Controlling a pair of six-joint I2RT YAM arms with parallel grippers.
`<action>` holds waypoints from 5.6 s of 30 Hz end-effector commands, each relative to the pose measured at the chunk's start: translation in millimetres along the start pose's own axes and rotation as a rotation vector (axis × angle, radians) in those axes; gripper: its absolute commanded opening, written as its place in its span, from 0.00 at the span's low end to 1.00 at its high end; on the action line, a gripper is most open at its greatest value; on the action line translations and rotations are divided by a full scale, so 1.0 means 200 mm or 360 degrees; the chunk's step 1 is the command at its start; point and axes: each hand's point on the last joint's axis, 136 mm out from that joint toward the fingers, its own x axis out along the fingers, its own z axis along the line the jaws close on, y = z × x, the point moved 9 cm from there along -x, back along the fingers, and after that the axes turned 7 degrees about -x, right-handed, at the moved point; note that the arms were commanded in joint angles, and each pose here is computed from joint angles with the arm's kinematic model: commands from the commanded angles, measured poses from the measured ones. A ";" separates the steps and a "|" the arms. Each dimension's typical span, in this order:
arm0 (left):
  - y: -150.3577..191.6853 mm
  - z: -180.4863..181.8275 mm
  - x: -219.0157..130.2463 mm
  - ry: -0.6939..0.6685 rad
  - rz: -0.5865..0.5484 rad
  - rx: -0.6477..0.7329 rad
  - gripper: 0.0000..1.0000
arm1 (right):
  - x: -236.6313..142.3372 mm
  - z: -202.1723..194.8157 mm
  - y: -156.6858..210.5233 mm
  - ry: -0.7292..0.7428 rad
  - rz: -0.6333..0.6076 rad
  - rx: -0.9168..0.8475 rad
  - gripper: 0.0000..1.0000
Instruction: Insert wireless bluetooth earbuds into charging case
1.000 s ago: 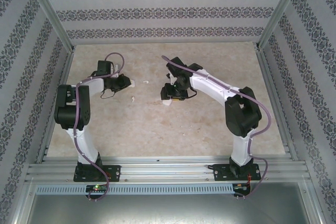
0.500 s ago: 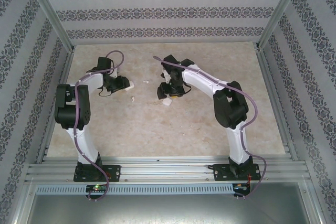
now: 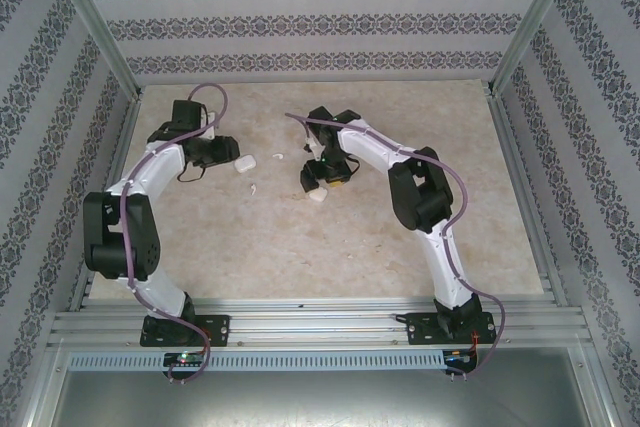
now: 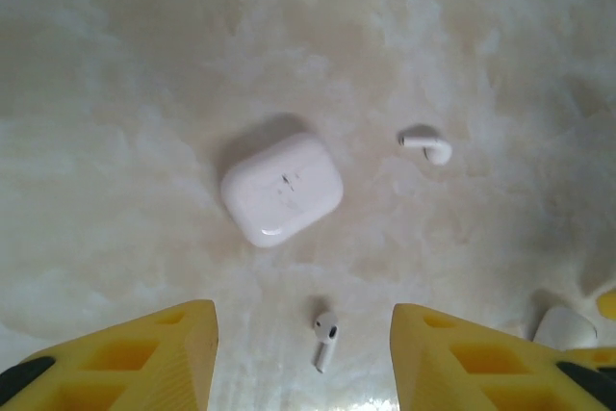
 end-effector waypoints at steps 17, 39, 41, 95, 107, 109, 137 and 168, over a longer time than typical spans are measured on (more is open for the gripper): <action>0.37 -0.07 -0.06 0.0244 0.0101 0.0113 0.49 | 0.02 0.33 0.24 -0.0312 -0.0063 0.0251 0.70; 0.64 -0.12 -0.09 0.0430 0.0130 0.0180 0.48 | -0.05 0.28 0.20 0.0060 -0.0236 0.0597 0.75; 0.65 -0.14 -0.08 0.0444 0.0150 0.0205 0.47 | -0.01 0.26 0.22 0.0081 -0.0251 0.0625 0.75; 0.38 -0.54 0.31 0.0584 0.0194 0.0221 0.39 | -0.03 -0.04 0.32 0.0027 -0.0397 0.0753 0.37; 0.39 -0.53 0.32 0.0594 0.0197 0.0227 0.39 | -0.14 0.04 0.29 0.0017 -0.0460 0.0772 0.51; 0.40 -0.53 0.32 0.0596 0.0198 0.0227 0.39 | -0.13 0.04 0.28 0.0038 -0.0439 0.0751 0.56; 0.65 -0.27 0.19 0.0406 0.0172 0.0186 0.42 | 0.05 0.13 0.03 0.0367 -0.0028 0.0312 0.71; 0.65 -0.56 -0.30 0.1271 -0.0711 0.0808 0.48 | -0.73 0.36 0.26 -0.0228 -0.0969 0.0547 0.36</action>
